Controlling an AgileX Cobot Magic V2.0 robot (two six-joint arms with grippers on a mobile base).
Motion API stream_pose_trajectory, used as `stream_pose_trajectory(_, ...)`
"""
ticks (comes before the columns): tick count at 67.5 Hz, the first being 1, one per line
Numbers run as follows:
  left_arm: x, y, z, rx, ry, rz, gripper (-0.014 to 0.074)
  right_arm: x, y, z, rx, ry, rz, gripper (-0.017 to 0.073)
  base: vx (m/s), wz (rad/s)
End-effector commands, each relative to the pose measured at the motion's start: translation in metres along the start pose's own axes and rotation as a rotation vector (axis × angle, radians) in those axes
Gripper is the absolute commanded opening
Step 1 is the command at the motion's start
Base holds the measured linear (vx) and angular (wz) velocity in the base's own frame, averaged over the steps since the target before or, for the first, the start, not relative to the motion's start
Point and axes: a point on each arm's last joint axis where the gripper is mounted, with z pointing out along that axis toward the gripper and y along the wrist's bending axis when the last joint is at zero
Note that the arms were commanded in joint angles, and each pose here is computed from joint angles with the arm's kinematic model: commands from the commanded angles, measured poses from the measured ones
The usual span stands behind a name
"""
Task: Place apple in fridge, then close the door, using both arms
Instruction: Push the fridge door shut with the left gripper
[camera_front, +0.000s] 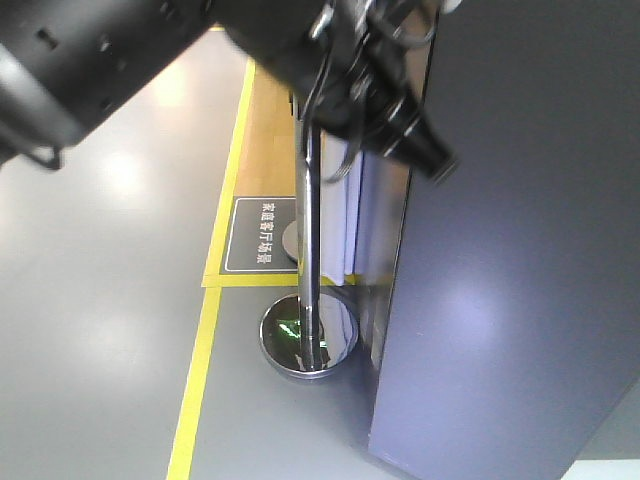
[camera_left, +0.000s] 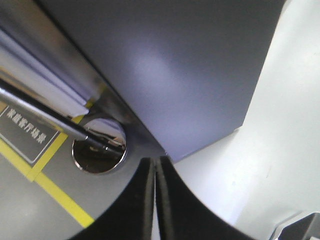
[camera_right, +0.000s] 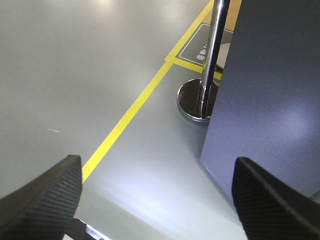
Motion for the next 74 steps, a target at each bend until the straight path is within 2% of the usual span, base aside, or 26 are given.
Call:
stream_pose_trajectory(1, 0.003, 0.005, -0.034, -0.022, -0.161, -0.035, -0.0006, -0.005, 0.001, -0.001, -0.004, 0.001, -0.008, 0.0580, 0.00, 0.00)
stream_pose_trajectory(11, 0.040, 0.007, -0.048, -0.028, -0.229, -0.067, -0.0006, -0.006, 0.001, -0.001, -0.004, -0.006, -0.008, 0.0580, 0.00, 0.00)
stream_pose_trajectory(25, 0.109, 0.028, -0.078, -0.090, -0.332, -0.217, -0.0006, -0.006, 0.000, -0.002, -0.001, -0.012, -0.008, 0.0580, 0.00, 0.00)
stream_pose_trajectory(30, 0.134, 0.032, -0.091, -0.113, -0.380, -0.252, -0.0006, -0.008, 0.000, -0.002, 0.000, -0.026, -0.004, 0.0580, 0.00, 0.00)
stream_pose_trajectory(44, 0.204, 0.029, -0.129, -0.191, -0.495, -0.290, -0.0006, -0.014, 0.000, -0.002, 0.004, -0.094, -0.004, 0.0580, 0.00, 0.00)
stream_pose_trajectory(56, 0.251, 0.019, -0.147, -0.243, -0.567, -0.286, -0.0006, -0.016, 0.000, -0.002, 0.006, -0.119, -0.004, 0.0580, 0.00, 0.00)
stream_pose_trajectory(67, 0.280, 0.009, -0.152, -0.248, -0.609, -0.283, -0.0006, -0.017, 0.000, -0.002, 0.006, -0.123, -0.004, 0.0580, 0.00, 0.00)
stream_pose_trajectory(74, 0.286, 0.006, -0.154, -0.250, -0.634, -0.280, -0.0006, -0.017, 0.000, -0.002, 0.007, -0.124, -0.004, 0.0575, 0.00, 0.00)
